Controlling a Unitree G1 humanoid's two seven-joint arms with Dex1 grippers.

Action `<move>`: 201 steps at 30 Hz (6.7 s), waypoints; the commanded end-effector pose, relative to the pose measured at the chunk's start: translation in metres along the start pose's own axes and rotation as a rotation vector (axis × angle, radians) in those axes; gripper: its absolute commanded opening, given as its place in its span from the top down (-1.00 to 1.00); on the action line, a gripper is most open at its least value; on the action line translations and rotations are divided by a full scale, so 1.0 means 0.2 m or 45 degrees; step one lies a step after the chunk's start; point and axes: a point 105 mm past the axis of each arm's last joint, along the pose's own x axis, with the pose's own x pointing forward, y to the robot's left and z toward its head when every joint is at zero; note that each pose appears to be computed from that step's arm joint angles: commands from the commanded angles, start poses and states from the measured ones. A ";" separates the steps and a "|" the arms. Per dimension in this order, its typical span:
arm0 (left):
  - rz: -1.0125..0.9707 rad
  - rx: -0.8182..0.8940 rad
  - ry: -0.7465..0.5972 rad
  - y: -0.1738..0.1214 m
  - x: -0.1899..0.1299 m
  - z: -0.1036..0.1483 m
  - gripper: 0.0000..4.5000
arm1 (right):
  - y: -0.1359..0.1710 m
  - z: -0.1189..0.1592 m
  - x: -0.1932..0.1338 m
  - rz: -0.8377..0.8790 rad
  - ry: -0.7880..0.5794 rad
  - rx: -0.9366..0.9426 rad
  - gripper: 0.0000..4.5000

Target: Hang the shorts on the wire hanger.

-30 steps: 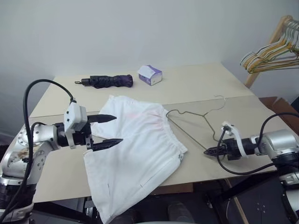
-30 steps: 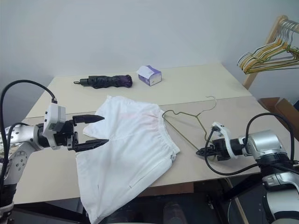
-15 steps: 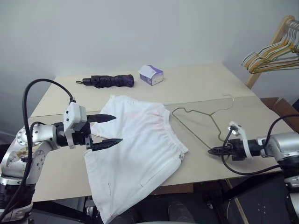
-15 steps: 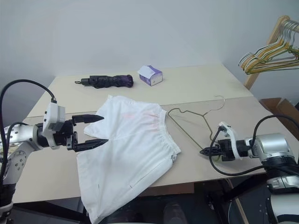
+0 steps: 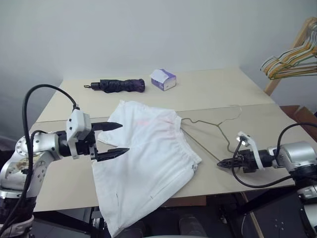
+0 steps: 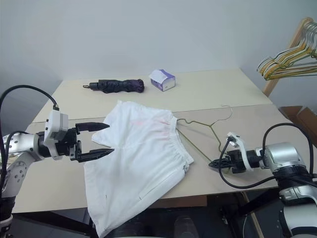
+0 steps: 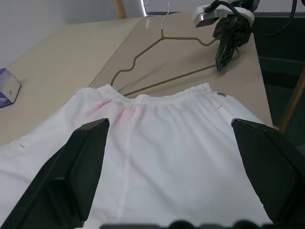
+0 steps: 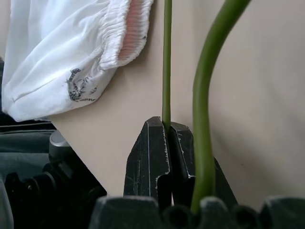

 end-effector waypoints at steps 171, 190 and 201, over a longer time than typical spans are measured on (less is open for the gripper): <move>-0.118 0.288 0.611 0.31 -0.09 -0.36 1.00 | 0.33 0.50 0.39 -0.126 -0.635 -0.430 0.97; -0.117 0.259 0.736 0.28 -0.21 -0.46 1.00 | 0.26 0.51 0.26 -0.194 -0.627 -0.465 0.97; 0.026 0.232 0.648 0.36 -0.24 -0.41 1.00 | 0.23 0.48 0.21 -0.218 -0.609 -0.464 0.97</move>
